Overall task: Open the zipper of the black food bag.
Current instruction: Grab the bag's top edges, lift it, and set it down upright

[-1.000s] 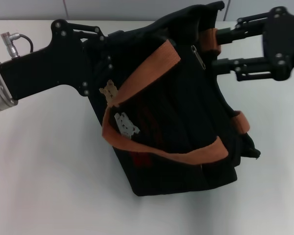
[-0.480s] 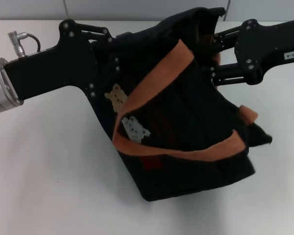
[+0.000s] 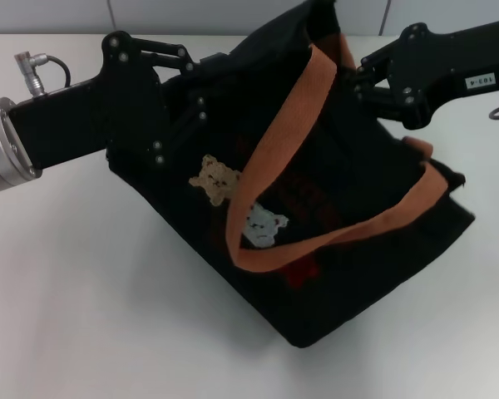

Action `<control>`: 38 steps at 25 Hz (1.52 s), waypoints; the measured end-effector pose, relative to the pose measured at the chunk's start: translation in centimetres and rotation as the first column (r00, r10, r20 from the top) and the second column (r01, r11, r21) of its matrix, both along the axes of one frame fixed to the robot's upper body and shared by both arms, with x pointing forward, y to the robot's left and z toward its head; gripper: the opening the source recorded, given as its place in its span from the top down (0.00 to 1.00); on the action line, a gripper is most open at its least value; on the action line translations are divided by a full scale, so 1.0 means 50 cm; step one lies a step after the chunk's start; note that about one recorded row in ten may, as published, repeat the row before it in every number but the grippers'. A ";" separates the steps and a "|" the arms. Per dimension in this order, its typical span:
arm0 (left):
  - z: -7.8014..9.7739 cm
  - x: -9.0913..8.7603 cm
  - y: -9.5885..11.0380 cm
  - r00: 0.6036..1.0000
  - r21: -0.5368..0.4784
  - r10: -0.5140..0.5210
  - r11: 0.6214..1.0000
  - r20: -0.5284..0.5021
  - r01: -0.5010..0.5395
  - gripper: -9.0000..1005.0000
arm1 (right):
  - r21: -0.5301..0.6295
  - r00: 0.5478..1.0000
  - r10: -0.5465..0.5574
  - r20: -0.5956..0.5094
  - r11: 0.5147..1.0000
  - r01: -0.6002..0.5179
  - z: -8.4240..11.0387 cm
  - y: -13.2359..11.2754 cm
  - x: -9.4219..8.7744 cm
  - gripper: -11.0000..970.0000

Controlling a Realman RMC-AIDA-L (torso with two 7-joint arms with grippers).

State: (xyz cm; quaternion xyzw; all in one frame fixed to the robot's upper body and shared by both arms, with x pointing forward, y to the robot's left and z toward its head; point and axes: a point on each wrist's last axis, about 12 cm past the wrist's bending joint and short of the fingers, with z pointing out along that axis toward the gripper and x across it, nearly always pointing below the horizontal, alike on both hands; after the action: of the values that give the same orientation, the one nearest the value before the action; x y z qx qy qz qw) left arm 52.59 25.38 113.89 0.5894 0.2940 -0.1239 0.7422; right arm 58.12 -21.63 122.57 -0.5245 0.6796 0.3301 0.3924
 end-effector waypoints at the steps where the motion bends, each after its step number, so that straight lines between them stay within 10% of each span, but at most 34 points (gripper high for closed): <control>1: 0.000 0.000 0.000 1.000 0.000 0.000 1.000 0.000 0.000 0.89 | 0.000 1.000 -0.002 0.003 1.000 0.002 0.000 0.000 0.001 0.81; 12: 0.001 -0.003 0.001 1.000 0.001 -0.013 1.000 0.019 0.013 0.89 | -0.016 1.000 -0.009 0.008 1.000 0.009 0.009 -0.009 -0.005 0.98; 24: 0.001 -0.006 -0.003 0.999 0.000 -0.029 1.000 0.019 0.029 0.89 | -0.030 0.999 0.023 0.025 0.999 -0.022 0.014 0.008 -0.007 0.59; 38: 0.005 -0.002 -0.008 0.999 0.001 -0.037 0.999 0.025 0.037 0.89 | -0.047 0.999 0.039 0.008 0.998 -0.039 0.014 0.014 -0.019 0.49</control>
State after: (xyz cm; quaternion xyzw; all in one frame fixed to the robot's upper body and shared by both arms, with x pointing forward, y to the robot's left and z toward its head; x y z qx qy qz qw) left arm 52.48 24.97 114.12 0.5965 0.2736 -0.1302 0.7432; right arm 57.17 -20.95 123.26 -0.5481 0.6751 0.3195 0.3766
